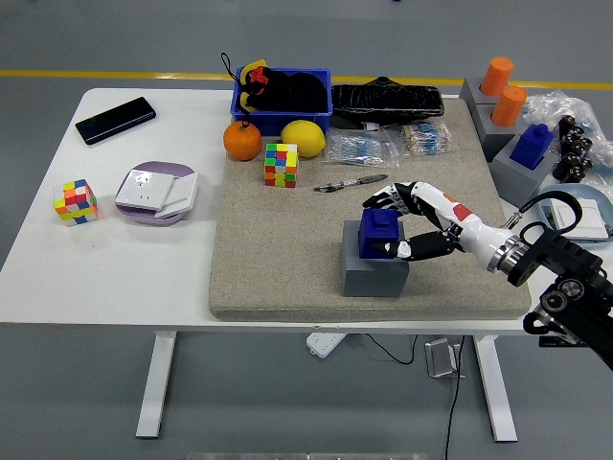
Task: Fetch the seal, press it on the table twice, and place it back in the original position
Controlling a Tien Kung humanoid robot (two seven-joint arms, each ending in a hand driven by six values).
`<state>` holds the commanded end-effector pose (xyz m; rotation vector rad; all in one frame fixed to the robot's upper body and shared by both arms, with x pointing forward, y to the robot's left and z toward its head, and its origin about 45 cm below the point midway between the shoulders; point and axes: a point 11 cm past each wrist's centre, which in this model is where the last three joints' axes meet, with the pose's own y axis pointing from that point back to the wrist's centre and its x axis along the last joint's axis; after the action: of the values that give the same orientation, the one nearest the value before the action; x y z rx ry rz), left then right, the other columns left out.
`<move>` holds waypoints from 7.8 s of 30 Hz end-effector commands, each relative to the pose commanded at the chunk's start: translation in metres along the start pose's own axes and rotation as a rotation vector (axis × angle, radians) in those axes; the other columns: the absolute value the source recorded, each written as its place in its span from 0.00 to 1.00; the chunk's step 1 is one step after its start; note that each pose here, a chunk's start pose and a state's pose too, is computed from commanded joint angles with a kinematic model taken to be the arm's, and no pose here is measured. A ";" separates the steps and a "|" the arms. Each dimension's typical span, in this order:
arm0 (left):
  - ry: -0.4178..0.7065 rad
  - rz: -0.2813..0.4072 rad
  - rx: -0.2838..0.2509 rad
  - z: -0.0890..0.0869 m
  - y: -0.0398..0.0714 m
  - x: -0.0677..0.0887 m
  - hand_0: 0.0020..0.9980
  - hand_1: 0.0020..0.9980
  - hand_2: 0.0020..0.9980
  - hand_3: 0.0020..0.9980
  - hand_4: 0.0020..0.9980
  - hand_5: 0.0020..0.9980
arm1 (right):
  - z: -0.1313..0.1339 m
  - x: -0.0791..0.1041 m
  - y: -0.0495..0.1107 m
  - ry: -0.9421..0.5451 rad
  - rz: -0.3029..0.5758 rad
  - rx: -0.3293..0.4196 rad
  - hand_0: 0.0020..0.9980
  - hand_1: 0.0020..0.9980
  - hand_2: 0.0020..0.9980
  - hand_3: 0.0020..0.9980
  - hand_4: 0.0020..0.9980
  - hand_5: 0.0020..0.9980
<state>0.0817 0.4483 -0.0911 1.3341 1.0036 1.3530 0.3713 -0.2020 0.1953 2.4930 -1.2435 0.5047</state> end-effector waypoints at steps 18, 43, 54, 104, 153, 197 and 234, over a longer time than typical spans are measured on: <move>0.003 0.000 -0.003 0.002 0.000 0.000 0.75 0.70 0.69 0.75 0.69 0.31 | -0.027 0.012 -0.003 0.022 -0.019 0.051 0.57 0.45 0.47 0.55 0.74 0.00; 0.005 -0.006 -0.006 0.003 0.000 -0.003 0.75 0.70 0.69 0.75 0.69 0.31 | 0.032 0.090 0.041 0.012 0.233 -0.097 0.57 0.44 0.46 0.54 0.73 0.00; 0.001 -0.012 0.003 -0.002 -0.001 -0.006 0.75 0.70 0.69 0.75 0.69 0.31 | 0.083 0.069 0.041 -0.084 0.267 -0.195 0.57 0.44 0.46 0.53 0.73 0.00; -0.004 -0.010 0.006 -0.003 -0.001 -0.004 0.75 0.70 0.69 0.75 0.69 0.31 | -0.027 0.019 0.015 -0.083 0.041 0.108 0.57 0.43 0.45 0.52 0.71 0.00; -0.009 -0.014 0.003 0.000 -0.001 -0.006 0.75 0.70 0.69 0.75 0.69 0.30 | 0.003 0.009 -0.009 -0.074 -0.045 0.024 0.57 0.43 0.45 0.51 0.70 0.00; -0.006 -0.020 -0.002 0.001 -0.001 -0.008 0.75 0.70 0.69 0.75 0.69 0.30 | 0.008 0.009 -0.006 -0.017 -0.065 0.004 0.61 0.49 0.50 0.57 0.75 0.00; -0.005 -0.021 0.001 0.000 -0.001 -0.008 0.75 0.70 0.69 0.75 0.69 0.30 | 0.006 0.014 -0.007 -0.029 -0.074 -0.007 0.87 0.88 0.87 0.88 1.00 0.21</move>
<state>0.0817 0.4404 -0.0940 1.3237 1.0118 1.3333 0.3857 -0.2104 0.1953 2.5387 -1.1563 0.4466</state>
